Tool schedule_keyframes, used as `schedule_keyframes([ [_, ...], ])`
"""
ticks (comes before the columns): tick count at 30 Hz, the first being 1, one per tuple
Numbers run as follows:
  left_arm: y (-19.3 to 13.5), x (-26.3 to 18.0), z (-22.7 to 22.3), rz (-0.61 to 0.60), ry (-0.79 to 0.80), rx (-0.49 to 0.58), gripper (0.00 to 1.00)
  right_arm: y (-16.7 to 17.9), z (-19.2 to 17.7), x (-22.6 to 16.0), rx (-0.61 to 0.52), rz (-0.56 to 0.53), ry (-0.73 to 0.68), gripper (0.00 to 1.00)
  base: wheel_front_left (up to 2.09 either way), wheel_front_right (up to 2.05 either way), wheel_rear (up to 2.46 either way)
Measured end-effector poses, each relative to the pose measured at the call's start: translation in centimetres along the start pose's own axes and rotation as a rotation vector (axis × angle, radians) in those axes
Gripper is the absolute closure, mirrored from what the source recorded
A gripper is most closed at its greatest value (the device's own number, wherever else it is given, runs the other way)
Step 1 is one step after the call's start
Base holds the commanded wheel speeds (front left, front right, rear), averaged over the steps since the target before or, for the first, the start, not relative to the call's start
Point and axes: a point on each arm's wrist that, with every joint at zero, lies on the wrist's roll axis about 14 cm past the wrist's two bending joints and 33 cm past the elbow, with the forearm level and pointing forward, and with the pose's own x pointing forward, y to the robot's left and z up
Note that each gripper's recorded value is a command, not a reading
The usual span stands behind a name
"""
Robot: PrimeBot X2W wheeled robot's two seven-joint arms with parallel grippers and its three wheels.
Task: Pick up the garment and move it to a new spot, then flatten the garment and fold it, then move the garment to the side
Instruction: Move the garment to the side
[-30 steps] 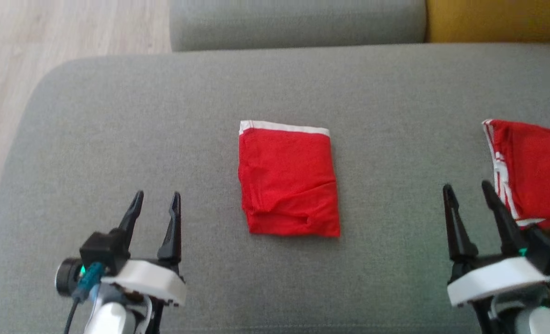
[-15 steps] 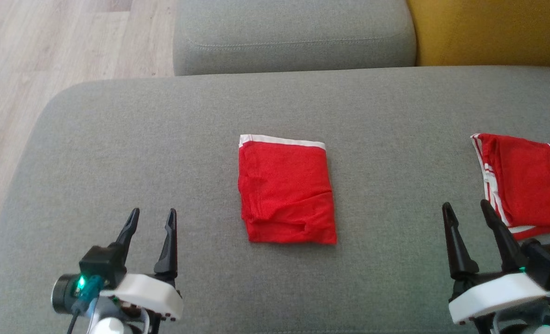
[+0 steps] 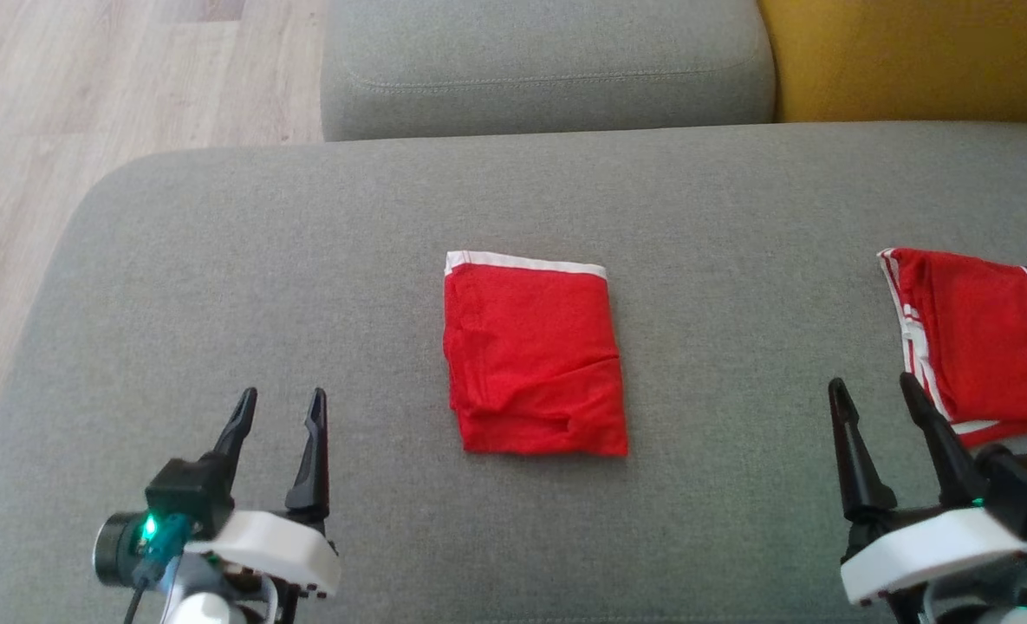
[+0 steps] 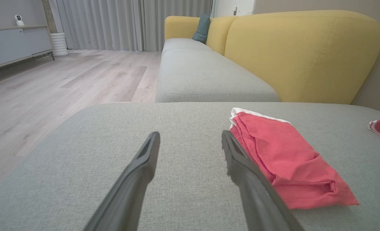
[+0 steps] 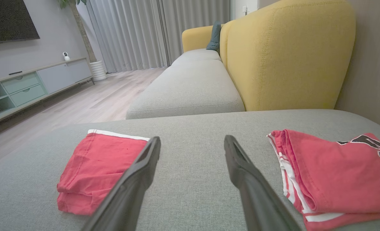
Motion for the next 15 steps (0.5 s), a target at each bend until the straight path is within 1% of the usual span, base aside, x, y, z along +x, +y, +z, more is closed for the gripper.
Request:
schedule_keyframes([
  [11, -0.1, -0.1, -0.3, 0.001, 0.008, 0.002, 0.0, -0.3, -0.5, 0.3, -0.001, -0.006, 0.028, 0.0, 0.0, 0.0, 0.0],
  [15, 0.2, 0.4, 0.2, 0.009, -0.009, -0.002, 0.0, 0.0, -2.4, 1.2, 0.004, 0.006, 0.098, 0.0, 0.0, 0.0, 0.0],
])
